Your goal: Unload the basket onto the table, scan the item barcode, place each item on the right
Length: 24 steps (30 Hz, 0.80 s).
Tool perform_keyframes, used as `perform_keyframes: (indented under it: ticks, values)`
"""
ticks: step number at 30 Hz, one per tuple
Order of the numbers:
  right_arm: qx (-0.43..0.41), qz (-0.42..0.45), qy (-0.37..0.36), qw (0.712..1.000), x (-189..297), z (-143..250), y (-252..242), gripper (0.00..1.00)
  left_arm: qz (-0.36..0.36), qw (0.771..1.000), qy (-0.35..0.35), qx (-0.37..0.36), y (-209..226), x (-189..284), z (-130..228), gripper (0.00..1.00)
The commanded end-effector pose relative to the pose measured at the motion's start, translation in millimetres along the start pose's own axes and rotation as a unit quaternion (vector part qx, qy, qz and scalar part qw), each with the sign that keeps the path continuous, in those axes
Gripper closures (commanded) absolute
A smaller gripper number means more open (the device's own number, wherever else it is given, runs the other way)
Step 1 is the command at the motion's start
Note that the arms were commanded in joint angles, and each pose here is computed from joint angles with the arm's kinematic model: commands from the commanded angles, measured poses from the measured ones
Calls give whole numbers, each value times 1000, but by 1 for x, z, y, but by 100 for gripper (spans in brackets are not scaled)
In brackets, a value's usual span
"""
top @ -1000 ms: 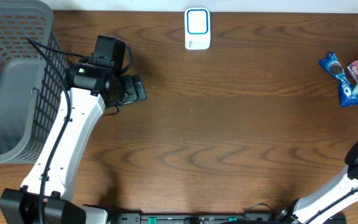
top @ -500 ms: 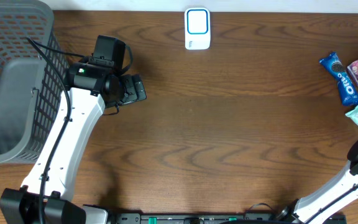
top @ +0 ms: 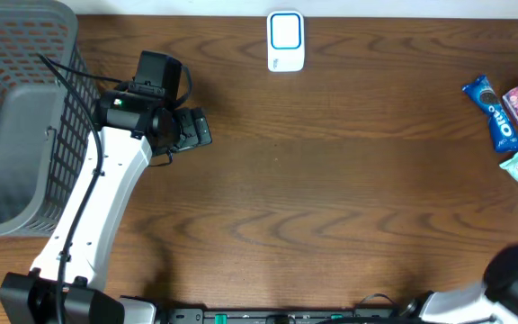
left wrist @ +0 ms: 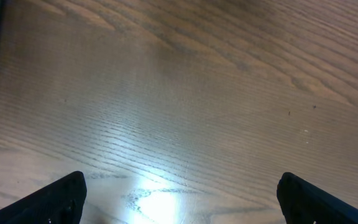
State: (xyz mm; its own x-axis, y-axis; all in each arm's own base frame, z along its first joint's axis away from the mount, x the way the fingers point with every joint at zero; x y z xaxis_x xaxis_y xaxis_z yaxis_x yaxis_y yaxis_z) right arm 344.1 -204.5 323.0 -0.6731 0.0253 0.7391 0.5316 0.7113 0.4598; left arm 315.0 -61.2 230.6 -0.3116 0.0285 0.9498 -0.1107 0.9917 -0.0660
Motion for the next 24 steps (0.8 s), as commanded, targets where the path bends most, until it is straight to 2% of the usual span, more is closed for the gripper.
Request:
perform_keyframes:
  ticks: [1,10,15,17,18,19,24]
  values:
    - [-12,-28,3,1000,46,22,25,66,-8,1000,1,-7,3,-1,0,2]
    - [65,-54,86,993,85,104,69,68,-8,1000,1,-7,3,-1,0,2]
    - [107,-73,135,982,86,164,73,64,-8,1000,1,-7,3,-1,0,2]
    - [109,-72,156,979,84,185,69,54,-8,1000,1,-7,3,-1,0,2]
    - [105,-70,172,977,82,199,64,24,-8,1000,1,-7,3,-1,0,2]
    - [102,-68,180,976,81,207,61,1,-8,1000,1,-7,3,-1,0,2]
    - [38,-29,248,968,68,248,37,1,-8,1000,1,-7,3,-1,0,2]
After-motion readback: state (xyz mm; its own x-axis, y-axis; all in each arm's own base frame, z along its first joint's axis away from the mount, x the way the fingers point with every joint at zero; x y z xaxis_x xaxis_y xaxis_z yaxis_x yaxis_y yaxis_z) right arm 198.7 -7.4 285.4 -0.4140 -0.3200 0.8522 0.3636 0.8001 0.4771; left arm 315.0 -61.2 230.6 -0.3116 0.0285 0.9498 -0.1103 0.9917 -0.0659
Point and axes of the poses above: each gripper's point midway between its finger pads, its own x axis back along the fingers, its own y axis along the line the jaws close on, z = x × y, the point moved 6 cm from there along x, back along the fingers, and after that the axes turned 9 degrees about -x, right-handed, at the moved point
